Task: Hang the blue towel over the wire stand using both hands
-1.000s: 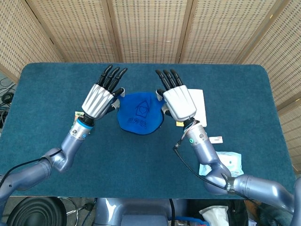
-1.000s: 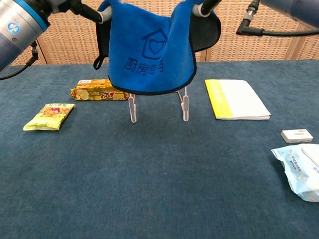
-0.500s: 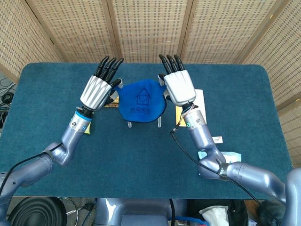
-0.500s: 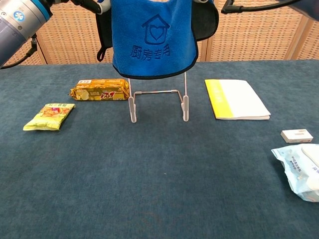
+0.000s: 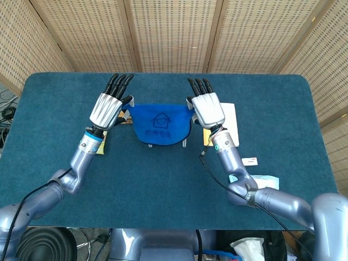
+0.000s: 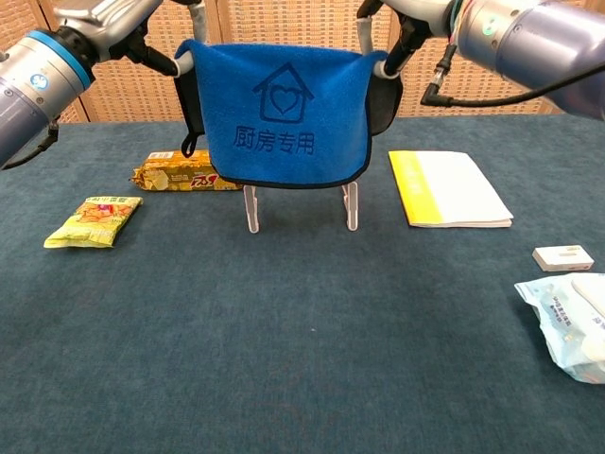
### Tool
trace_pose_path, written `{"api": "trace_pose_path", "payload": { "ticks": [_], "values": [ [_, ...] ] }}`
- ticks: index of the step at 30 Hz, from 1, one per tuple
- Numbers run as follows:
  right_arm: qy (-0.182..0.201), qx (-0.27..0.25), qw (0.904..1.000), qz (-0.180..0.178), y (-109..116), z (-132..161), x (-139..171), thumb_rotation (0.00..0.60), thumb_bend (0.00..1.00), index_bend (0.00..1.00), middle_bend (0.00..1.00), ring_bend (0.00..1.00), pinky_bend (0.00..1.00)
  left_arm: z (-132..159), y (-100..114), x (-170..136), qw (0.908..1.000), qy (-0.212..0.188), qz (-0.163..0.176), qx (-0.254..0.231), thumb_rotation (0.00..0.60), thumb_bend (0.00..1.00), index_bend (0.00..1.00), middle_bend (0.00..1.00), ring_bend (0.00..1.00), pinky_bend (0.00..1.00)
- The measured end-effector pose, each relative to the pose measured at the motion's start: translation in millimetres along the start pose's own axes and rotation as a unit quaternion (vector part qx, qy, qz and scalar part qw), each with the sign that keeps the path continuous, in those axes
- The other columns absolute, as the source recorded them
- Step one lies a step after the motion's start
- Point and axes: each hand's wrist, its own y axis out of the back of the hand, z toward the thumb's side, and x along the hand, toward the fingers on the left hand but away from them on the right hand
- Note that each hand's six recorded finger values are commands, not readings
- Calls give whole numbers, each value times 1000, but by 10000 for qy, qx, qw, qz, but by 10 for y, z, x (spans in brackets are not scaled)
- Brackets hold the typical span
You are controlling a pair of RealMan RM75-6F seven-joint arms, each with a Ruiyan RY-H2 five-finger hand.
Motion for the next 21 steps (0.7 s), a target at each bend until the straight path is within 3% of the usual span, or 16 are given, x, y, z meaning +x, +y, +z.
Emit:
{"api": "trace_pose_path", "payload": {
  "ticks": [21],
  "values": [
    [-81,136,9994,297,-396,-127,60,600,543,692,62,0,54,-60,-381,-188,9988,161,-427,-164,600,446,699,0,0,0]
  ]
}}
